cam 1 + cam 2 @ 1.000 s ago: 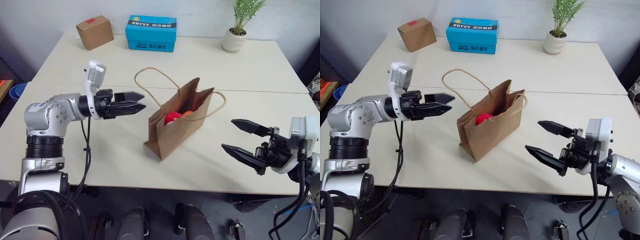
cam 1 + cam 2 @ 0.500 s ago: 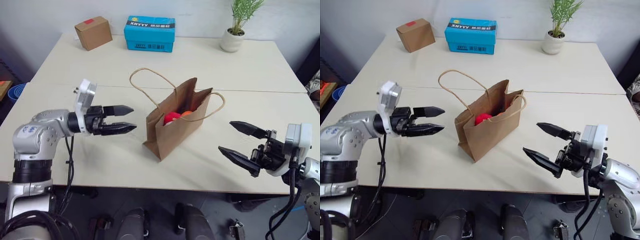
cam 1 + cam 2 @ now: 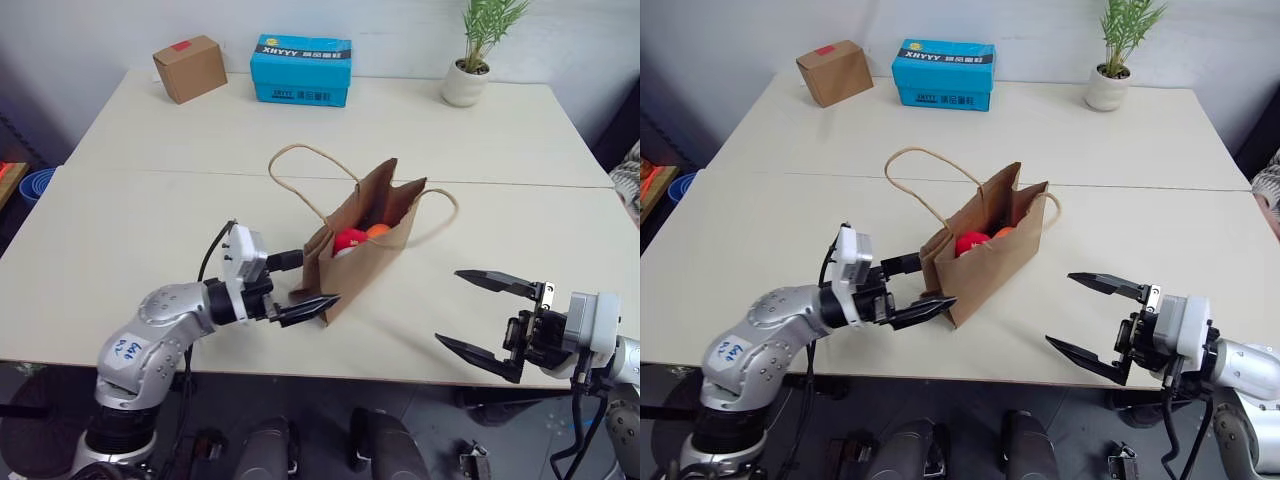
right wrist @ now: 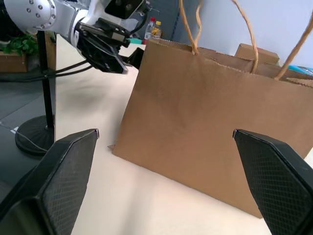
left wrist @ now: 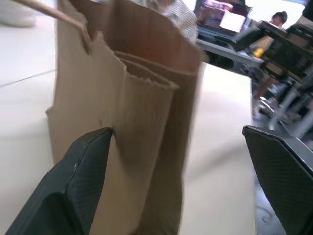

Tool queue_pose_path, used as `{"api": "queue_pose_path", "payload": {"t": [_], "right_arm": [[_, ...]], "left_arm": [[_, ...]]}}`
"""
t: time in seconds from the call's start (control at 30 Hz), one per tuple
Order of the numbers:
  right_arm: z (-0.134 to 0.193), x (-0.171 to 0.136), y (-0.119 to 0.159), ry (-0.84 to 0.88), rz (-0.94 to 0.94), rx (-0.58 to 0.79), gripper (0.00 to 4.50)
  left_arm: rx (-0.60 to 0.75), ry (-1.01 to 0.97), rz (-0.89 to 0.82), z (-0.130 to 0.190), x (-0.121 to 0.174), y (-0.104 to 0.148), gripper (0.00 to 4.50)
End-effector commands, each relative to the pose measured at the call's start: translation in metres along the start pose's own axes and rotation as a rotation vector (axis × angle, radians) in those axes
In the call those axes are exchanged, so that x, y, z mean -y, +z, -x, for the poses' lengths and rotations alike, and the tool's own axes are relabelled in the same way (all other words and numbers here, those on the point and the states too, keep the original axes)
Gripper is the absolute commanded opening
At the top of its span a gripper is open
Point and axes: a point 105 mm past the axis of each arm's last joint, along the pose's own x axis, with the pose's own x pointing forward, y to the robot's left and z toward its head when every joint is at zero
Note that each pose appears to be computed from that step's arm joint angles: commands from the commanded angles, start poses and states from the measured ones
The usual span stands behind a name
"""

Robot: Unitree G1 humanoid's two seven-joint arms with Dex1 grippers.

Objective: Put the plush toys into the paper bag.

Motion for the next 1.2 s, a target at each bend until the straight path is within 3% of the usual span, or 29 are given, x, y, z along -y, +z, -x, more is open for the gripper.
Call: {"api": "queue_pose_path", "payload": {"t": [0.03, 0.07, 0.17, 0.4, 0.57, 0.73, 0.93, 1.07, 1.2], "right_arm": [[-0.001, 0.001, 0.008, 0.004, 0.016, 0.018, 4.50], [-0.002, 0.001, 0.008, -0.003, 0.016, 0.021, 4.50], [-0.003, 0.002, 0.009, -0.019, 0.014, 0.024, 4.50], [-0.001, -0.001, 0.004, -0.049, 0.012, 0.010, 4.50], [0.010, -0.005, 0.002, -0.091, 0.025, -0.022, 4.50], [0.032, -0.008, 0.010, -0.150, 0.048, -0.078, 4.50], [0.044, -0.017, 0.015, -0.204, 0.056, -0.124, 4.50], [0.046, -0.022, 0.015, -0.222, 0.055, -0.139, 4.50], [0.048, -0.023, 0.016, -0.251, 0.061, -0.140, 4.50]], "left_arm": [[0.014, 0.118, -0.058, -0.010, -0.006, 0.005, 4.47], [0.018, 0.143, -0.063, -0.014, -0.009, 0.005, 4.47], [0.031, 0.188, -0.055, -0.022, -0.016, 0.006, 3.89], [0.035, 0.143, -0.074, -0.027, -0.016, 0.012, 1.66], [0.002, -0.078, -0.041, -0.010, -0.017, 0.022, 0.06], [-0.097, -0.464, 0.034, 0.018, -0.026, 0.043, 0.02], [-0.101, -0.678, -0.177, -0.008, -0.038, 0.045, 0.02], [-0.181, -0.711, -0.277, -0.026, -0.047, 0.022, 0.02], [-0.190, -0.671, -0.284, -0.028, -0.059, 0.016, 0.02]]}}
